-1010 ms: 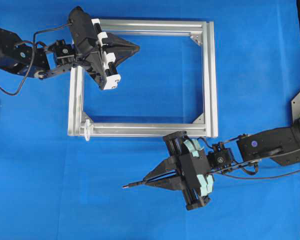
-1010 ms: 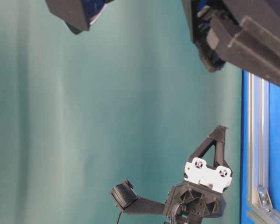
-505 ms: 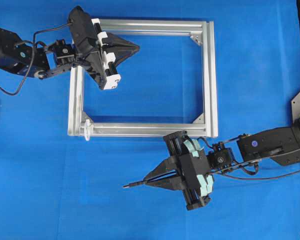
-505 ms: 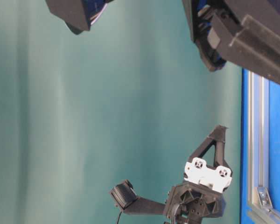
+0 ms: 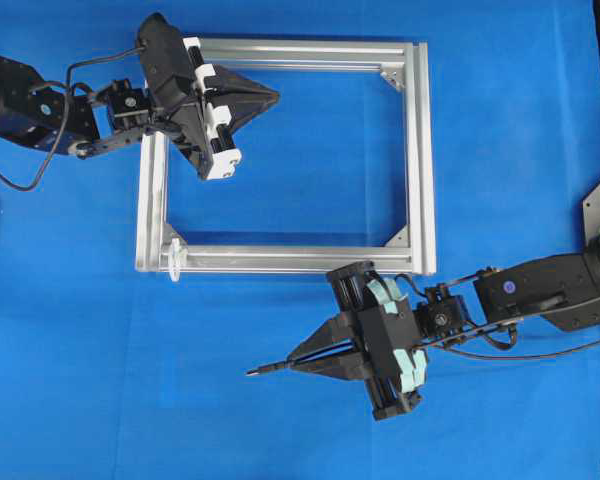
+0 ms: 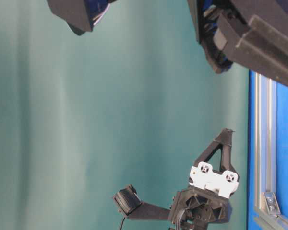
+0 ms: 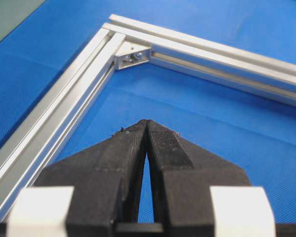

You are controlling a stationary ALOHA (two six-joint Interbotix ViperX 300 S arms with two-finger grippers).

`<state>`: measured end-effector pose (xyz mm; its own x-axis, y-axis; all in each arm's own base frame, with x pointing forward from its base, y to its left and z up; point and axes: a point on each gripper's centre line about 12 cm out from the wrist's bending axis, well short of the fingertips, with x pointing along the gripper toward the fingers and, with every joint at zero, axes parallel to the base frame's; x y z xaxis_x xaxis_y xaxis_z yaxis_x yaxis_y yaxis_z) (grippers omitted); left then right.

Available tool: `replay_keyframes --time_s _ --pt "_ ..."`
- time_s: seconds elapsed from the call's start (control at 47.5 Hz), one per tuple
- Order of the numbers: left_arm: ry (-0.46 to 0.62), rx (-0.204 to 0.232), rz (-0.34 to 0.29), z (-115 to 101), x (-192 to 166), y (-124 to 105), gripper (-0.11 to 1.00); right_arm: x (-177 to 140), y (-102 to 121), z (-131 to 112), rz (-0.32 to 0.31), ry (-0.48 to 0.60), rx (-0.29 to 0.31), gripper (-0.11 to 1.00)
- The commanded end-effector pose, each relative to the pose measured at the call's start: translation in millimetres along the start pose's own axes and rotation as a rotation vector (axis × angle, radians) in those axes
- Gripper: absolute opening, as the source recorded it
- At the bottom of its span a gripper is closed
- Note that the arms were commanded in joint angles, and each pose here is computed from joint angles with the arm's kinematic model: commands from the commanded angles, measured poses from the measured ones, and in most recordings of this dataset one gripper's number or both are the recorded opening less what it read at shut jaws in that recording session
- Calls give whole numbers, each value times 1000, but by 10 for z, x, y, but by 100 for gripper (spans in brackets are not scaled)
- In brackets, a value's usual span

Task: Insert the wire through the string loop located on the left side.
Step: 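Lift the cable with the right gripper, plug pointing left, then carry the plug left along the frame's bottom bar toward the white loop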

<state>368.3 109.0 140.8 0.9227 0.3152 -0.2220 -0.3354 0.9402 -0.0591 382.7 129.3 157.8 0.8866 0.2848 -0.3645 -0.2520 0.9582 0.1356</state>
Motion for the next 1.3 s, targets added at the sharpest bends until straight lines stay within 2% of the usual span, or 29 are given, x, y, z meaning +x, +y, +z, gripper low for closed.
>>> replay_keyframes --time_s 0.0,0.379,0.526,0.778,0.884,1.052,1.283 --pt "-44 2 -7 150 -15 -18 0 -36 37 120 10 -36 -4 3" --pt "-47 -1 -7 160 -9 -19 0 -42 -34 107 -6 -32 0 3" --pt "-49 -2 -7 166 -11 -20 0 -65 -208 64 -47 -21 15 3" --pt "-49 -2 -5 166 -10 -14 0 -154 -721 1 -170 -7 59 3" --pt "-47 -1 -7 161 -14 -19 0 -186 -868 -6 -205 -7 66 3" --pt "-46 -2 -5 156 -16 -13 0 -210 -973 -5 -231 -8 70 3" --pt "-50 -3 -6 172 -8 -14 0 -205 -975 -4 -232 -8 71 3"
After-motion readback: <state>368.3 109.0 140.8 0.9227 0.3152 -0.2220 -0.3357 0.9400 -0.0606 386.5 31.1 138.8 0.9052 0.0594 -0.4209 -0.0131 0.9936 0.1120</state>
